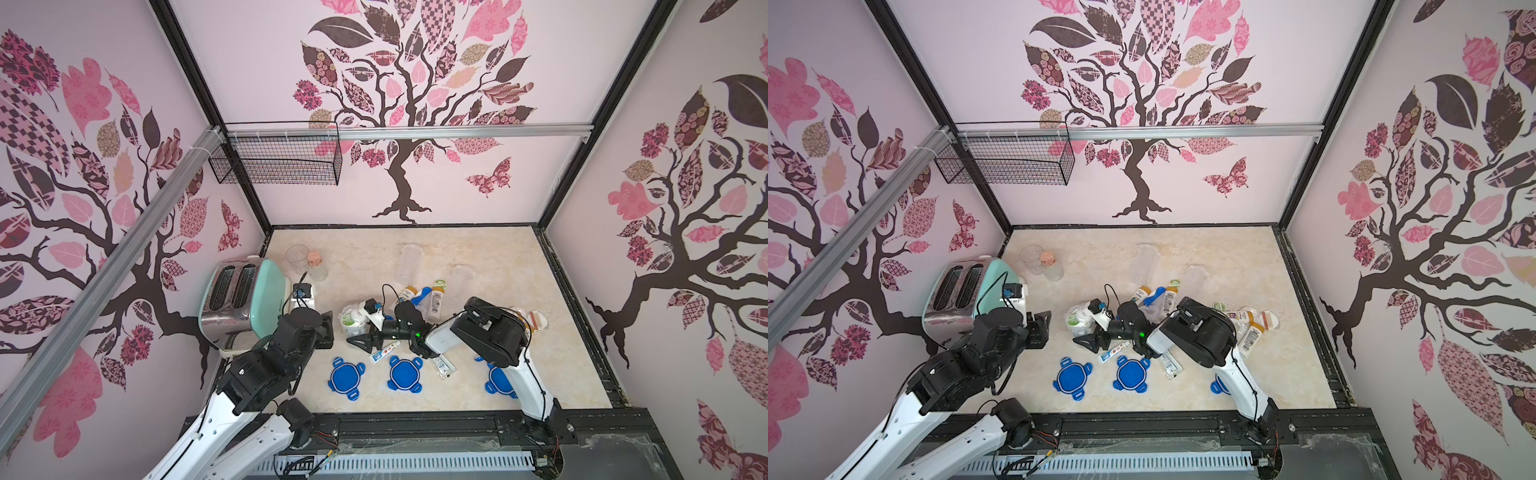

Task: Take out toiletry kits
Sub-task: 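Pick up the container from the center of the board, then pour the toiletry kits out of the container, then place the container at the center of the board.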

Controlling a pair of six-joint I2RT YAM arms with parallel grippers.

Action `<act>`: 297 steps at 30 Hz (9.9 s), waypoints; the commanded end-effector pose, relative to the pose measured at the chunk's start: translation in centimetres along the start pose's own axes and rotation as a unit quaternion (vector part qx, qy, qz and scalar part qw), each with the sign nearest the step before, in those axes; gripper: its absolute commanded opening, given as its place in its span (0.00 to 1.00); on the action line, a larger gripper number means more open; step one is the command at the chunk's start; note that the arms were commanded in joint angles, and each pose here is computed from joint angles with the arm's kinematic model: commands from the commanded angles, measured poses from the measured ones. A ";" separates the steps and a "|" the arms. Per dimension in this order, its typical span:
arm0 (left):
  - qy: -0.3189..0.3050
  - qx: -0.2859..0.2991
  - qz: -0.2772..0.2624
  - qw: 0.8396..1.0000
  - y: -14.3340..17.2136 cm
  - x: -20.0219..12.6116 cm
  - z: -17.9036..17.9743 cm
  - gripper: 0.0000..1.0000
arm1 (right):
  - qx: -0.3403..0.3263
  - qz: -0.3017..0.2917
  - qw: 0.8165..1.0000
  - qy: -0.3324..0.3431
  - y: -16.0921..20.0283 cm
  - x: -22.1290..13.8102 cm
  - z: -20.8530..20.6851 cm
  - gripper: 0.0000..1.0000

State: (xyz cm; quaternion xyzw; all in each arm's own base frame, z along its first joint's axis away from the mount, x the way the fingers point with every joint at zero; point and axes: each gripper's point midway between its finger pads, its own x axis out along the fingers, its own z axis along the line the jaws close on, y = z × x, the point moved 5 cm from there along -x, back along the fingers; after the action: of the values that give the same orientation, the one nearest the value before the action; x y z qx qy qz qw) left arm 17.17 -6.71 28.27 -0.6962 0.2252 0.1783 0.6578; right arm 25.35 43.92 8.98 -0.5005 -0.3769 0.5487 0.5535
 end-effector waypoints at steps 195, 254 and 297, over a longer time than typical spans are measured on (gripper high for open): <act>0.092 -0.123 0.214 0.965 14.9 3.9 -4.4 0.81 | 0.713 0.176 0.668 -0.123 -2.9 -0.4 5.7 0.46; -0.020 -0.095 0.138 0.986 7.6 3.7 -1.9 0.17 | 0.625 0.190 0.753 -0.080 -3.3 -4.6 5.3 1.00; 0.004 -0.066 0.177 0.982 4.2 3.0 -2.9 0.14 | 0.555 0.168 0.815 0.018 -5.3 -10.2 0.9 0.93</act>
State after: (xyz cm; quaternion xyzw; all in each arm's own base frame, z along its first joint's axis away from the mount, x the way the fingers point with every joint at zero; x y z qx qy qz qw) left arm 16.99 -9.68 22.64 -0.6904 0.3231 0.3140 0.5659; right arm 24.24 34.96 14.69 -0.1635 0.1079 0.7444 0.6384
